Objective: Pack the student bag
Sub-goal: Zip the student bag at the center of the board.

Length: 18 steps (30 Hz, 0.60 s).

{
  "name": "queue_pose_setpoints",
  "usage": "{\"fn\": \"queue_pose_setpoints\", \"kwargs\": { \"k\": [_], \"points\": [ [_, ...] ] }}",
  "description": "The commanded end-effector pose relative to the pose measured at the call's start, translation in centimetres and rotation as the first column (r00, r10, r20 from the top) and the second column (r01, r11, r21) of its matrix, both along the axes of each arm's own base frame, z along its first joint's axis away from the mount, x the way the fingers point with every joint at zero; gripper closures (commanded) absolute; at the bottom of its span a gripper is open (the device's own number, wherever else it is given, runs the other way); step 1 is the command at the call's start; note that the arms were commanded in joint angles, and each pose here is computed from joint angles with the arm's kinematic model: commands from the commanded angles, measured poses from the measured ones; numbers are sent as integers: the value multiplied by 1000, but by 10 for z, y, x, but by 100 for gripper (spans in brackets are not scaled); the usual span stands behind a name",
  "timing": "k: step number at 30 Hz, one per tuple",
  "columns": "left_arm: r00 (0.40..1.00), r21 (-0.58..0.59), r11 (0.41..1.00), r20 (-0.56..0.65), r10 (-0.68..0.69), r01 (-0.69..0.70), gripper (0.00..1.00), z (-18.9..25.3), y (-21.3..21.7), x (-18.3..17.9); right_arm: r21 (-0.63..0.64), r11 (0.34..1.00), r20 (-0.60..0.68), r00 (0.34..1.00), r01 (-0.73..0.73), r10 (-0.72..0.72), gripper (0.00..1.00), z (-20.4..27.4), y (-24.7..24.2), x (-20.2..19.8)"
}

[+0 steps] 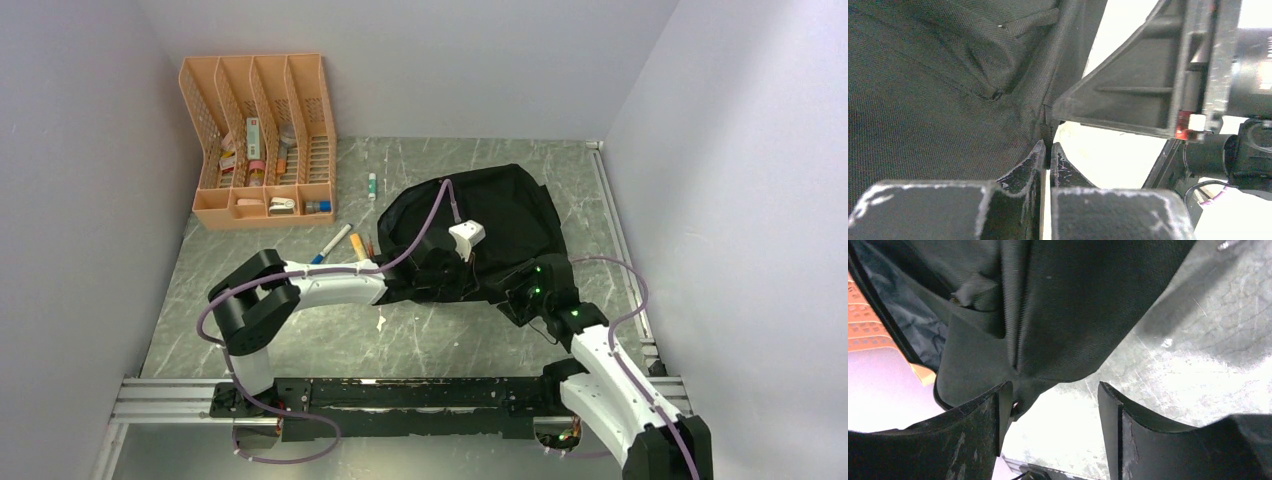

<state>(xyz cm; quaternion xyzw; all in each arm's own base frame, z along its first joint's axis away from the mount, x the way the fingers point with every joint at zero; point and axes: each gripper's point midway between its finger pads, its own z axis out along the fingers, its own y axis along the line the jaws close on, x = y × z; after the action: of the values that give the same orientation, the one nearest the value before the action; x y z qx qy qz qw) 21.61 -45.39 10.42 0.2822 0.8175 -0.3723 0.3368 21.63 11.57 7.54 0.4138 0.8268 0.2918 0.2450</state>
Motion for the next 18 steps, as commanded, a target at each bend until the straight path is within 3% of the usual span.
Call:
{"fn": "queue_pose_setpoints", "kwargs": {
  "k": [1, 7, 11, 18],
  "points": [
    [997, -99, 993, 47, -63, 68, 95, 31, -10, -5, 85, 996, -33, 999, 26, -23, 33, -7, 10, 3],
    [995, -120, 989, 43, -85, 89, 95, 34, -8, -12, 65, 996, -26, 998, 56, -55, 42, -16, 6, 13],
    [996, -111, 990, 38, -82, 86, 95, 30, -3, -14, 57, 994, -8, 996, 90, -89, 66, -24, 1, 17],
    [999, -65, 998, 54, -6, 10, 95, 31, 17, -7, -20, 992, 9, 992, 127, -127, 96, -29, -14, 16]
  ]
}}
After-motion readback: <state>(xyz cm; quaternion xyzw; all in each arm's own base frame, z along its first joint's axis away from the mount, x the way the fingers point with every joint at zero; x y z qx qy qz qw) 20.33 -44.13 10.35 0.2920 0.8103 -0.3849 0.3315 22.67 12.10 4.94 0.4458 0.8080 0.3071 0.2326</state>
